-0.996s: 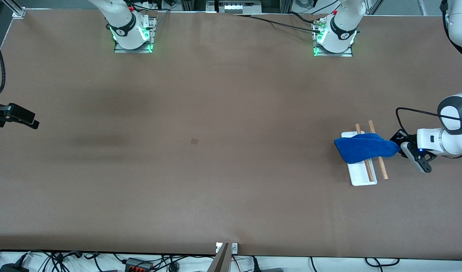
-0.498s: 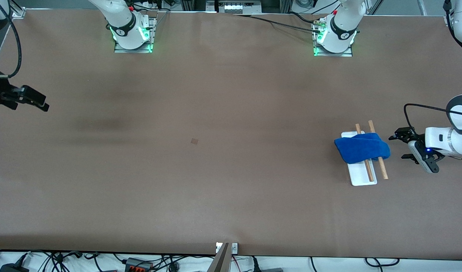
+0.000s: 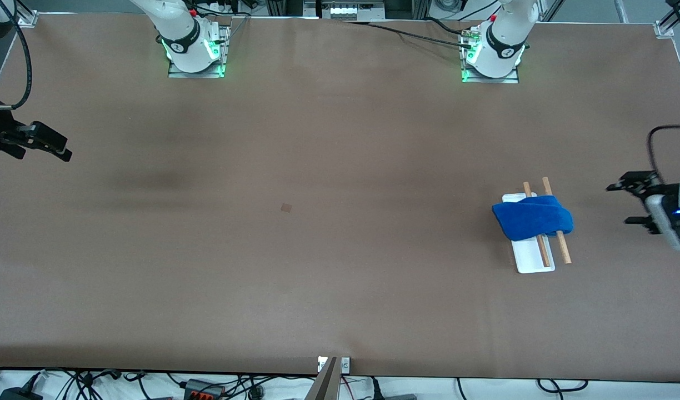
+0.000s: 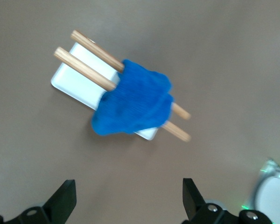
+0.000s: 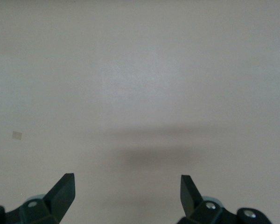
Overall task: Pass towel and hang on rack
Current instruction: 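Open the left gripper and pull it back from the rack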
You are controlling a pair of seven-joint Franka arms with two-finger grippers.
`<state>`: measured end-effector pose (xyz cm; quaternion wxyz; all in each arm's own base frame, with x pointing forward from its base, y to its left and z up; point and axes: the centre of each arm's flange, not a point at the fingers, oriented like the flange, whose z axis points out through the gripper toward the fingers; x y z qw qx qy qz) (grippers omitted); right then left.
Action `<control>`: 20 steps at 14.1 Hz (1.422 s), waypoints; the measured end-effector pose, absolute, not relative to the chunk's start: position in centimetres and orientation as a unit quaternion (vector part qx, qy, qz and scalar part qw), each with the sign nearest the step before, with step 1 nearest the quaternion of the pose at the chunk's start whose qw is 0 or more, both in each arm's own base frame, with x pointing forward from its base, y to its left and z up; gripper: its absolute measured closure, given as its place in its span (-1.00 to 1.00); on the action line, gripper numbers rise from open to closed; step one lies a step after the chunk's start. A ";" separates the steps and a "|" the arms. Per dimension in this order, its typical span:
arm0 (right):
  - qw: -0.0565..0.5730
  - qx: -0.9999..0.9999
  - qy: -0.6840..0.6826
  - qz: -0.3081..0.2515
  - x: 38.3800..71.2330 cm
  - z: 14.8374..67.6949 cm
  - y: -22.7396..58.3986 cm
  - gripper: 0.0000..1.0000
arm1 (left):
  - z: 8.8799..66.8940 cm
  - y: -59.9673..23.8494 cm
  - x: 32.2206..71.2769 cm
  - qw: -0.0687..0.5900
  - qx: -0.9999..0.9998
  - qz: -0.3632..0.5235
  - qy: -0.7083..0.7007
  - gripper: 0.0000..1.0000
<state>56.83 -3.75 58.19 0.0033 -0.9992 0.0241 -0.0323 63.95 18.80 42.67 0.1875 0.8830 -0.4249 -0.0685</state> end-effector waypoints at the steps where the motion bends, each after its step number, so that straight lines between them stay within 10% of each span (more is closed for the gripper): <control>1: 0.003 -0.999 0.023 -0.026 56.7 58.2 -3.7 -1.00 | 45.0 18.6 63.6 0.190 0.884 -0.079 -0.419 -1.00; 20: -0.015 -1.000 0.002 -0.019 56.1 58.7 -3.3 -1.00 | 58.2 -0.7 59.1 0.066 0.971 -0.163 -0.163 -1.00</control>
